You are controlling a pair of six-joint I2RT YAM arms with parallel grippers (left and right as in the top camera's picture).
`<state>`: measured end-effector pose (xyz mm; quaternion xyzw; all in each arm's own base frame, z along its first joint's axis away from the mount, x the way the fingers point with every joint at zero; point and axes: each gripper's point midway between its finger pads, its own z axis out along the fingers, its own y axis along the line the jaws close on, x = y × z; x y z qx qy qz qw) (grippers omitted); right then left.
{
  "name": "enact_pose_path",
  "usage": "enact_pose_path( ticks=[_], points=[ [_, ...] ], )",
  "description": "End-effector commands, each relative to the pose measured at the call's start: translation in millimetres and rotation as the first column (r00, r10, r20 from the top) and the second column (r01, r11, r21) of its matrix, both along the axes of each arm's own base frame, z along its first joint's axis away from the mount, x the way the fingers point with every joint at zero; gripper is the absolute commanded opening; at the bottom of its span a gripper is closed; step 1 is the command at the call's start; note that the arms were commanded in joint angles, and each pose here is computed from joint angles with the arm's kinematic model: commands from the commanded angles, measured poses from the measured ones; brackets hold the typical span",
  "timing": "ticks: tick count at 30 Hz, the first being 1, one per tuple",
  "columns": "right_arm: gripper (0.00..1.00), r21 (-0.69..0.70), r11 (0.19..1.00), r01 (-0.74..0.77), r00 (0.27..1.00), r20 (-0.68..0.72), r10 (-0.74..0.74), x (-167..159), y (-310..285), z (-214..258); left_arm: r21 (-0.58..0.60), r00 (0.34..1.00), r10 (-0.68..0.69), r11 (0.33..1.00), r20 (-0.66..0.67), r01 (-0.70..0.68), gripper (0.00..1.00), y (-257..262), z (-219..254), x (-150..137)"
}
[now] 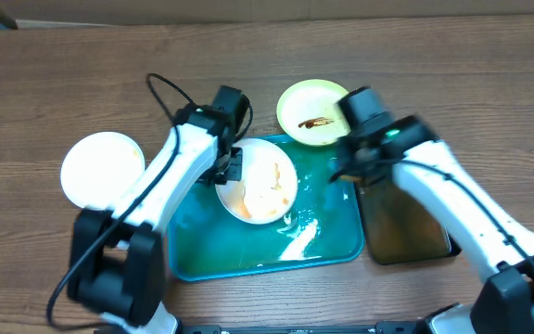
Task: Clean dirty plates on tray and stack at the side
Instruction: 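Move the sponge back into the black tray with the right gripper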
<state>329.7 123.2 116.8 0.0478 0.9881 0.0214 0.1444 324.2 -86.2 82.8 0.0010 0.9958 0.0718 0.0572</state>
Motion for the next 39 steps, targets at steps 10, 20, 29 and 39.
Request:
enact_pose_path(
  ticks=[10, 20, 29, 39],
  points=[
    [0.04, -0.003, 0.991, 0.133, 0.986, -0.106, -0.132, -4.3, -86.2, -26.4, 0.255, 0.99, 0.019, 0.965, 0.142, -0.055, 0.04, 52.9, 47.5, 2.0],
    [0.04, 0.071, 0.996, 0.05, 0.994, -0.103, -0.042, -14.4, -76.7, -77.4, 0.313, 0.946, 0.027, 0.94, 0.322, -0.133, 0.04, 74.0, 100.3, 3.2],
    [0.04, 0.08, 0.995, 0.058, 0.997, -0.061, -0.053, -32.3, -78.8, -125.6, 0.332, 0.921, 0.028, 0.928, 0.39, -0.169, 0.04, 81.0, 118.0, 5.1],
    [0.04, 0.085, 0.995, 0.057, 0.996, -0.079, -0.05, -18.6, -75.9, -92.7, 0.417, 0.904, -0.049, 0.897, 0.425, -0.148, 0.04, 71.9, 130.2, 6.3]
  ],
)
